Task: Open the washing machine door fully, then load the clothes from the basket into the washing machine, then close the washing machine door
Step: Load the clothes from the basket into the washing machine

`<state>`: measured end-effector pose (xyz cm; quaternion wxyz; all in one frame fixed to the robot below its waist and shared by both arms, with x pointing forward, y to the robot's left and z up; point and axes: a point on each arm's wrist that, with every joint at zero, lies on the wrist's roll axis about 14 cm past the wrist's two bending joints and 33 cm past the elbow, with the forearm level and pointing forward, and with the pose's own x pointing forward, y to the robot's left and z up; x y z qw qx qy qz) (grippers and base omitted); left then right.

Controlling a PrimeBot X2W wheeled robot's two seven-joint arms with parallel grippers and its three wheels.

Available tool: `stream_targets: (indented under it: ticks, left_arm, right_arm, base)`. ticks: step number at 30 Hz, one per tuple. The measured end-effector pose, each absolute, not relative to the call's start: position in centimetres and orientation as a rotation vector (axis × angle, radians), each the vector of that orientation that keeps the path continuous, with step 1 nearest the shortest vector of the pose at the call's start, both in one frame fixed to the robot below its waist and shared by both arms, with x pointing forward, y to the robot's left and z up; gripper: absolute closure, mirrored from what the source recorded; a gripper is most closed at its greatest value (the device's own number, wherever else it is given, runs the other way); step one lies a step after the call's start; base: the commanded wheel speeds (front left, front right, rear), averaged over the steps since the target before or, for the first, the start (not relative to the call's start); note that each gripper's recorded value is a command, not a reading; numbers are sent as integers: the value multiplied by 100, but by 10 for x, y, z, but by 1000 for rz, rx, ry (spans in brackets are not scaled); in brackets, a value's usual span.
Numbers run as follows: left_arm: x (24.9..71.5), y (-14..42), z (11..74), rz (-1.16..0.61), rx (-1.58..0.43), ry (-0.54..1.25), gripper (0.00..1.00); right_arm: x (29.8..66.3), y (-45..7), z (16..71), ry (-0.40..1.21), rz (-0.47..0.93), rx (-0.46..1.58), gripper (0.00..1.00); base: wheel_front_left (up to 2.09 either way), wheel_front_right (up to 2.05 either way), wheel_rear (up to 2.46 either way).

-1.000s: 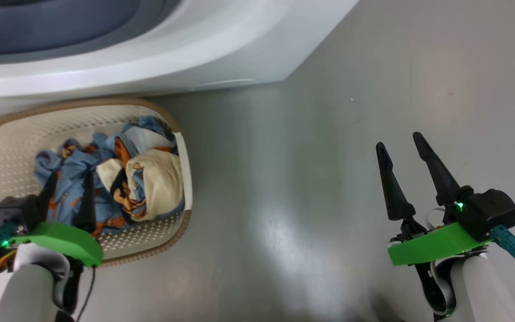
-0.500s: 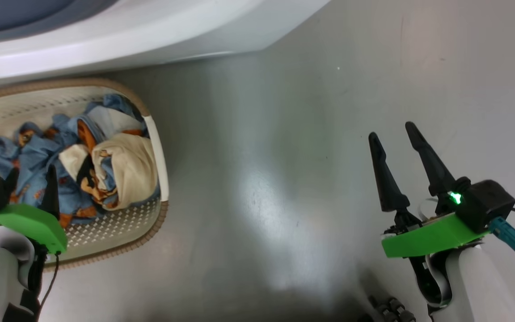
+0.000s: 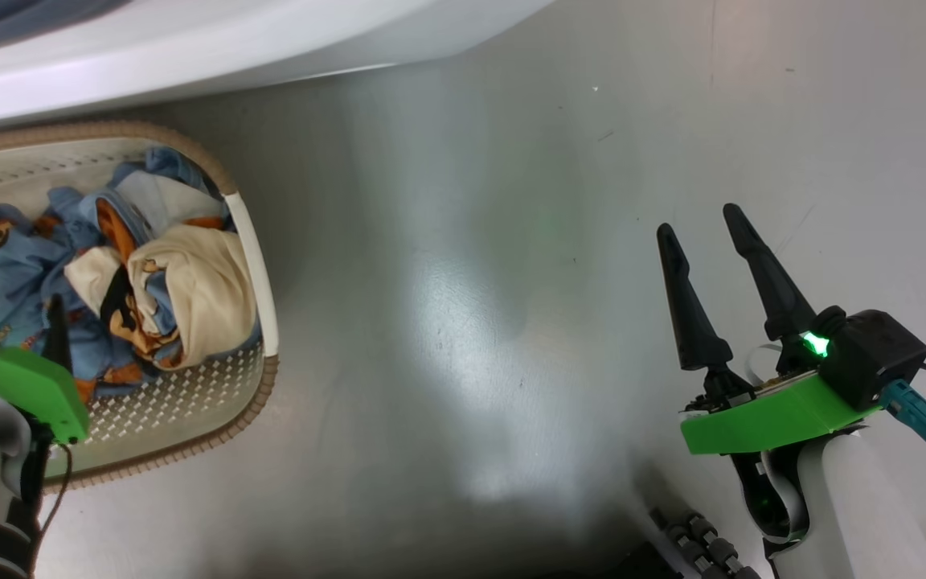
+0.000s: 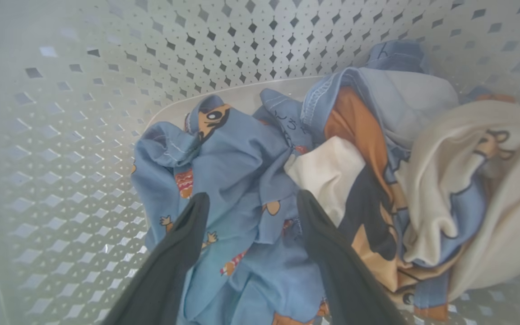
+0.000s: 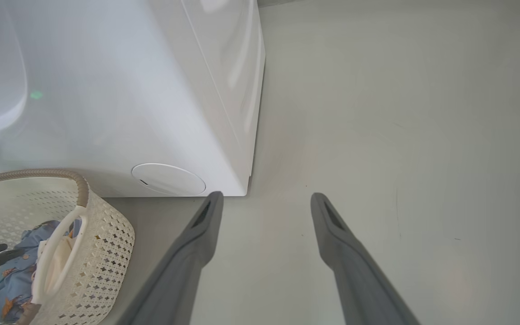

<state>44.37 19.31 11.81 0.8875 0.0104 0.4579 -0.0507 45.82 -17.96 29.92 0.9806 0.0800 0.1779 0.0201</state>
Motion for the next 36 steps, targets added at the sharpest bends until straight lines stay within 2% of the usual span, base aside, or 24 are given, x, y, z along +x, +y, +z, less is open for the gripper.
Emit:
stream_targets:
  ticks: [15, 27, 36]
  left_arm:
    - [457, 191, 103, -104, 33, 1022, 0]
    - [436, 200, 89, -77, 40, 1175, 0]
    - [437, 202, 83, -81, 40, 1184, 0]
  right_arm:
    - [453, -184, 295, 374, 23, 175, 0]
    - [451, -187, 295, 379, 13, 174, 0]
    - [450, -188, 290, 389, 10, 174, 0]
  base:
    - [0, 0, 0]
    - [0, 0, 0]
    - [0, 0, 0]
